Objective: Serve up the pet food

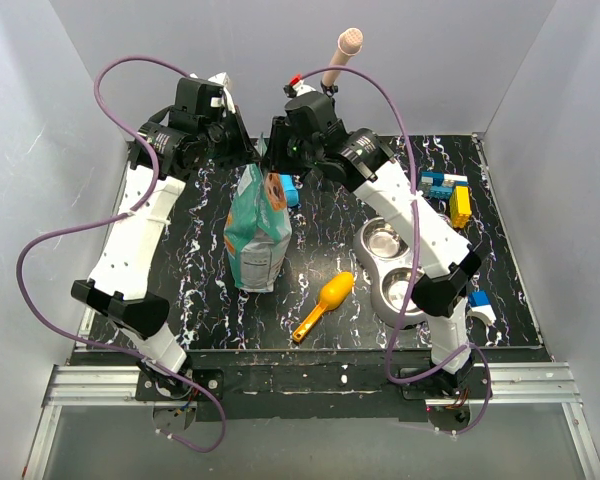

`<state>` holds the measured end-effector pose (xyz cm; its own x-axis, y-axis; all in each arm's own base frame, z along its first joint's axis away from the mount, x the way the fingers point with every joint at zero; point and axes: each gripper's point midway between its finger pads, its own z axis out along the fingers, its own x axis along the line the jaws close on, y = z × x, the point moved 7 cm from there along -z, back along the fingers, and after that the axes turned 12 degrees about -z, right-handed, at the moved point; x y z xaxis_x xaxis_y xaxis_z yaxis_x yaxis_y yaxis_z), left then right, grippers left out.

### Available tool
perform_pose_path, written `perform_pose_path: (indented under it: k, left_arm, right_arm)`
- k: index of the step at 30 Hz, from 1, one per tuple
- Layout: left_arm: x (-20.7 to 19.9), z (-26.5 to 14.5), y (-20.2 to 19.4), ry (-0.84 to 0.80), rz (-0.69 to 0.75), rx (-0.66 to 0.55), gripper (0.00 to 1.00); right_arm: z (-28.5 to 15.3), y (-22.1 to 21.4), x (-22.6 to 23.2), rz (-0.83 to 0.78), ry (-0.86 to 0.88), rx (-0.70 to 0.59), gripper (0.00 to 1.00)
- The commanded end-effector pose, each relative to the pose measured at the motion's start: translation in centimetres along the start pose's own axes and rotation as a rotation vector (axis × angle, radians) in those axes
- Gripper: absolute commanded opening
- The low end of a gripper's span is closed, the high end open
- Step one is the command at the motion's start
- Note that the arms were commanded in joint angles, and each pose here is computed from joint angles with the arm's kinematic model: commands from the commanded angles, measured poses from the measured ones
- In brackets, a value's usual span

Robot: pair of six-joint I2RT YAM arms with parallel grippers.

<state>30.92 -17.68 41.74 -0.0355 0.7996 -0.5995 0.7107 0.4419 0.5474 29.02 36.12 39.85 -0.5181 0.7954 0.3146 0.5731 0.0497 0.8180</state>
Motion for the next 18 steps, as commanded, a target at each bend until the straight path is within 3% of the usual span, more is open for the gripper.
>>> perform_pose_path:
  k: [1,3,5,8,11,16,18]
  left_arm:
    - [-2.2,-3.6,0.8,-0.142,-0.001,-0.071,0.0]
    - [-2.2,-3.8,0.8,-0.141,0.002,-0.075,0.0]
    - [-2.0,-3.7,1.0,-0.121,0.012,-0.084,0.0]
    - [-0.7,-3.3,0.6,-0.043,0.044,-0.067,0.0]
    - [0.6,-2.4,-0.4,0.029,0.055,-0.009,0.0]
    - [1.4,-1.7,-0.8,0.066,0.054,-0.007,0.32]
    - [1.4,-1.3,-0.9,0.065,0.058,0.002,0.39]
  right_arm:
    - [-0.3,-0.3,0.8,0.015,0.043,0.012,0.33]
    - [0.0,-0.8,0.6,0.016,0.029,0.031,0.26]
    - [0.1,-1.1,0.1,0.011,-0.01,0.055,0.04]
    - [-0.7,-0.9,-0.6,-0.009,-0.074,0.047,0.01]
    - [-1.4,-0.2,0.7,-0.021,0.009,-0.005,0.01]
    - [-2.3,1.0,2.8,-0.062,0.082,-0.079,0.01]
    - [-2.5,1.3,3.1,-0.065,0.095,-0.095,0.01]
